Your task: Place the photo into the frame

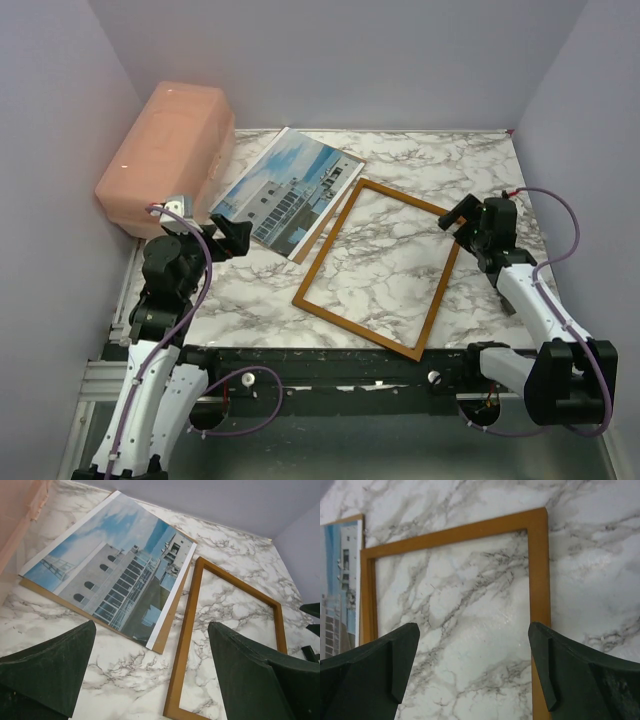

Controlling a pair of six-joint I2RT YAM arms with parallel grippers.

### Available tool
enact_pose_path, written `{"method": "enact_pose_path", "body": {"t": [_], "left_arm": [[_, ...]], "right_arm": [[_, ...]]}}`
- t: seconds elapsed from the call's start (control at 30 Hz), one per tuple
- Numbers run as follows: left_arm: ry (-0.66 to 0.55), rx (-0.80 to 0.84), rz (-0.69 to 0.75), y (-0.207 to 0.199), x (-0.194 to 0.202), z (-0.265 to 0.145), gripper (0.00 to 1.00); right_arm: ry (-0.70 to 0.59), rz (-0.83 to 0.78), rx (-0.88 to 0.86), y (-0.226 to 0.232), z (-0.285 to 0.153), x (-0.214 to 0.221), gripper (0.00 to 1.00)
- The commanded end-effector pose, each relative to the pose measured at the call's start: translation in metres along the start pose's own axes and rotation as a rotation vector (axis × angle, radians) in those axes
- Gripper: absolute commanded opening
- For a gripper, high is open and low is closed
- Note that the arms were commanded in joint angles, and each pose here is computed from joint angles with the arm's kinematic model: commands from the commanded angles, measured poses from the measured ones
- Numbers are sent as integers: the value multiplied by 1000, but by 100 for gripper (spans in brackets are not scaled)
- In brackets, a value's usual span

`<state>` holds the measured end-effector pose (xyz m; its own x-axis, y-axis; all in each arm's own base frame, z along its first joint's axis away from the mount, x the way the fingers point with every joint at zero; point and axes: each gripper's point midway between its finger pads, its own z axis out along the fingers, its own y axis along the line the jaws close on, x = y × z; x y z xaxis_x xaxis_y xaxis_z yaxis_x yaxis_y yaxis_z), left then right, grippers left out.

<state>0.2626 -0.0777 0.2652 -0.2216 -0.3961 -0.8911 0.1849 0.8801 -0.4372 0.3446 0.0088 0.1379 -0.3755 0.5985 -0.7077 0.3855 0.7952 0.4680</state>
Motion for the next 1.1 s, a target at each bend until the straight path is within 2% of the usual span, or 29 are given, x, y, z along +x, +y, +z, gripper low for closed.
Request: {"method": "enact_pose_path", "body": {"t": [0.0, 0.17, 0.37, 0.57, 0.63, 0.7, 0.8, 0.93, 1.07], "left_arm": [[105, -1, -2, -2, 14, -5, 98], [172, -72, 15, 8, 18, -5, 99], [269, -6, 35, -1, 31, 5, 99], [418, 19, -103, -11, 57, 2, 98], [466, 26, -200, -16, 71, 1, 98], [509, 103, -257, -28, 83, 1, 98], [566, 229, -324, -47, 97, -3, 99], [626, 158, -320, -37, 111, -5, 98], [675, 14, -221, -20, 115, -10, 99]], "right_arm": [[182, 27, 78, -25, -14, 47, 100], [243, 5, 156, -40, -18, 58, 100], [308, -13, 242, -60, -17, 77, 100], [447, 0, 281, -74, -16, 113, 100], [465, 16, 319, -84, -13, 124, 99], [492, 11, 307, -82, -9, 128, 94], [505, -27, 347, -87, -2, 126, 93], [526, -89, 396, -95, 5, 121, 93], [571, -106, 404, -97, 11, 128, 85]]}}
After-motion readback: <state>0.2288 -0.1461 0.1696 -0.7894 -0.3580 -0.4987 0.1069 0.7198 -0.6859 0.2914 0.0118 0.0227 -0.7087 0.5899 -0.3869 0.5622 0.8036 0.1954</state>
